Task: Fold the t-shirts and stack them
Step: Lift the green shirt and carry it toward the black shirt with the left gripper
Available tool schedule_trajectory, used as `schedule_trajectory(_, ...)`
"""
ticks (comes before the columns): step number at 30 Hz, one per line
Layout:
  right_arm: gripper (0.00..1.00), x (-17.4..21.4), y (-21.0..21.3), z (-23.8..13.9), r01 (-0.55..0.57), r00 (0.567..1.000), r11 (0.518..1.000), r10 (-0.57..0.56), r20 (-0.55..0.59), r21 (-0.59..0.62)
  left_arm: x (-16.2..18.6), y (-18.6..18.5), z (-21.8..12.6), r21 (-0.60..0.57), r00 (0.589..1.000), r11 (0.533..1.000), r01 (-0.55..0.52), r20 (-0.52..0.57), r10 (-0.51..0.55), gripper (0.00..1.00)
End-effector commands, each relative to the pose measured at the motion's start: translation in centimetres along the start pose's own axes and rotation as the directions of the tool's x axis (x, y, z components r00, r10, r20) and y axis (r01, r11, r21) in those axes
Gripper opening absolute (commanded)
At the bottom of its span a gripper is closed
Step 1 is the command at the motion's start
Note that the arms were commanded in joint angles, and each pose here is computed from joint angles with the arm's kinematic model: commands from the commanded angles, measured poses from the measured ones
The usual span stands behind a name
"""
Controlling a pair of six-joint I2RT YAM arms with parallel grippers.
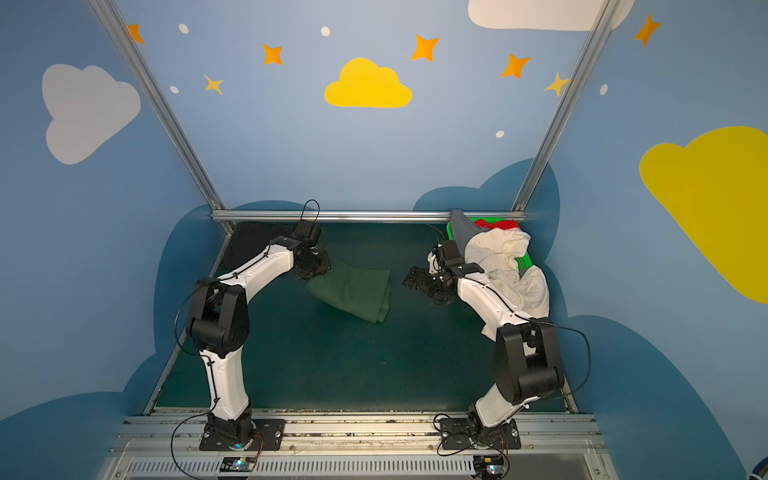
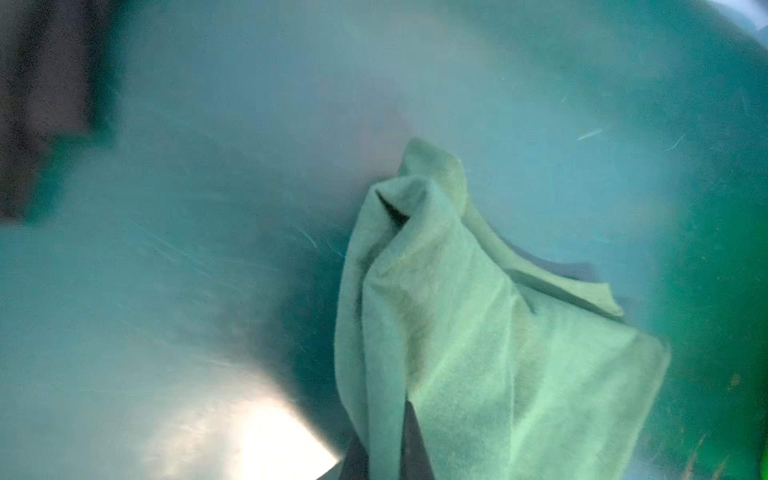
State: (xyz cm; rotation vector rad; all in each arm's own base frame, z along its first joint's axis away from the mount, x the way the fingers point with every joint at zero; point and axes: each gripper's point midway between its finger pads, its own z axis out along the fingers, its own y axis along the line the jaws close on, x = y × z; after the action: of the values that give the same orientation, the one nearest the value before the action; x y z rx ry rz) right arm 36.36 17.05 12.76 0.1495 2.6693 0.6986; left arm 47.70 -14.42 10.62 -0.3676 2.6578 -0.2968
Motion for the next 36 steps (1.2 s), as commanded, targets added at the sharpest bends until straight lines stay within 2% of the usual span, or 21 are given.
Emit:
schedule_trajectory(1,0.98,-0.1,0.1,-0.6,0.032,0.999,0.999,-0.032,0.030,0.000,-2.2,0.6,-2.1,-0.034,0.996,0.997,-0.073,0.040,0.074,0.04)
schedule_trajectory(5,0.98,0.0,0.0,-0.4,0.036,0.999,0.999,-0.036,0.025,0.002,-4.5,0.5,-3.4,-0.044,0.988,0.991,-0.128,0.083,0.131,0.04)
schedule_trajectory(10,0.98,0.2,0.1,-0.2,0.043,0.999,0.999,-0.042,0.023,-0.019,-7.1,0.8,-5.0,-0.024,0.979,0.989,-0.144,0.142,0.146,0.04)
schedule_trajectory(14,0.98,0.4,0.3,-0.1,0.043,0.999,0.998,-0.042,0.033,-0.042,-9.2,1.5,-6.2,-0.048,0.965,0.981,-0.187,0.177,0.193,0.04)
schedule_trajectory(18,0.98,0.2,0.4,-0.1,0.052,0.998,0.997,-0.050,0.047,-0.051,-11.0,2.0,-7.7,0.005,0.954,0.974,-0.227,0.200,0.221,0.04)
schedule_trajectory(21,0.98,0.1,0.7,0.1,0.046,0.998,0.996,-0.042,0.050,-0.070,-12.5,2.9,-9.0,-0.019,0.938,0.966,-0.259,0.233,0.256,0.04)
schedule_trajectory(30,0.98,0.7,0.9,1.0,0.024,1.000,0.995,-0.022,0.016,-0.101,-16.8,6.6,-10.6,-0.043,0.926,0.968,-0.246,0.285,0.247,0.04)
schedule_trajectory(36,0.98,0.6,1.0,0.8,0.024,1.000,0.995,-0.022,0.019,-0.101,-19.3,7.1,-11.4,-0.061,0.908,0.964,-0.258,0.324,0.264,0.04)
